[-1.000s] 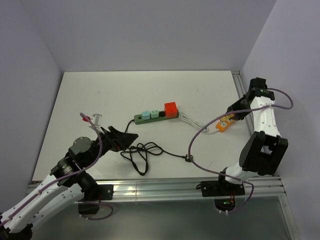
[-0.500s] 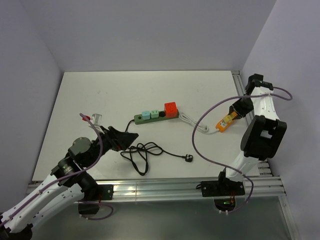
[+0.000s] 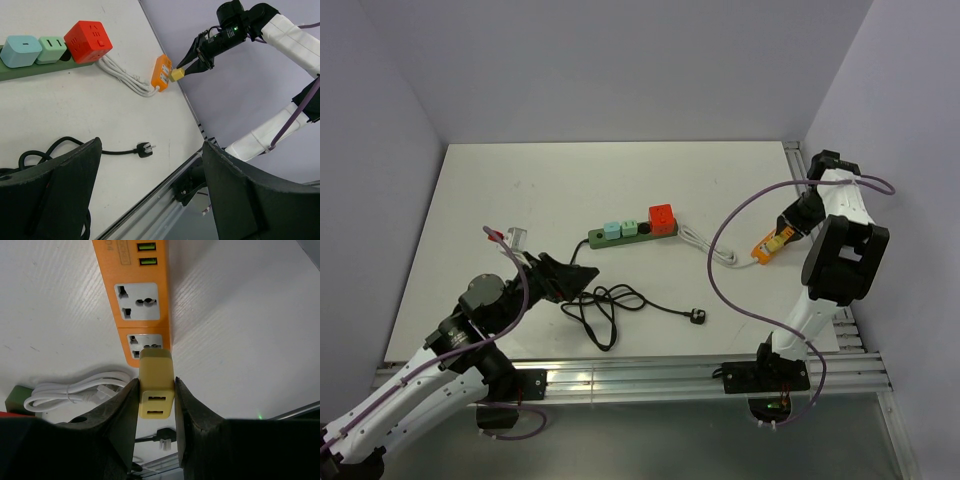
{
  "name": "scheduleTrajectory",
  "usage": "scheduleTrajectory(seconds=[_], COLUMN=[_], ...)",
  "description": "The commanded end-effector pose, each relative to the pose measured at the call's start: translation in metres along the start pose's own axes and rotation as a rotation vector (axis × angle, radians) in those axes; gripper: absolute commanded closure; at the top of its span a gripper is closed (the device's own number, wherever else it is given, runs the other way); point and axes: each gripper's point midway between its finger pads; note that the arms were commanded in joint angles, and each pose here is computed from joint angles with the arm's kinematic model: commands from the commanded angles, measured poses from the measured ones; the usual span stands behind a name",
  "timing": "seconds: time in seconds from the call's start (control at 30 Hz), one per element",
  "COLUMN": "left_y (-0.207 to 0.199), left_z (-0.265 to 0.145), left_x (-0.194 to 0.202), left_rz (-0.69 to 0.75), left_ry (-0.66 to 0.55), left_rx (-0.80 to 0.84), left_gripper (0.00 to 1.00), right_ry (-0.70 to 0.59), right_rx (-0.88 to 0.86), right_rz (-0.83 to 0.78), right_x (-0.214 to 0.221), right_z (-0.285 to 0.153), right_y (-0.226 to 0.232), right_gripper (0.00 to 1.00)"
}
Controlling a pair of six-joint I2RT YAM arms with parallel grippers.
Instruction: Insert the plug
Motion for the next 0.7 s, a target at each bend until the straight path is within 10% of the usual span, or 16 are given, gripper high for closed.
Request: scheduleTrajectory(seconds=[0.0,0.67], left_y=[-0.011,-0.004], left_z=[0.002,0.008], left_x=[-0.003,-0.001], left_rz=[0.015,0.013], left_ry=[-0.009,-0.011], left_rx=[0.049,0.036], left_gripper=[0.14,0.14], right_ry=[-0.039,-0.061], right_rx=[-0.009,0.002], right_rz=[-0.012,-0.071], right_x=[-0.014,-0.022], right_z=[-0.004,0.008], right_y=[0.002,0.022], right_gripper=[1.0,1.0])
Point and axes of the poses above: each gripper's point midway between its finger pads, its own z axis out along the fingers, its own y axis along the line the jaws close on, x = y × z, and after that the axes turned 15 degrees about -z, right-handed
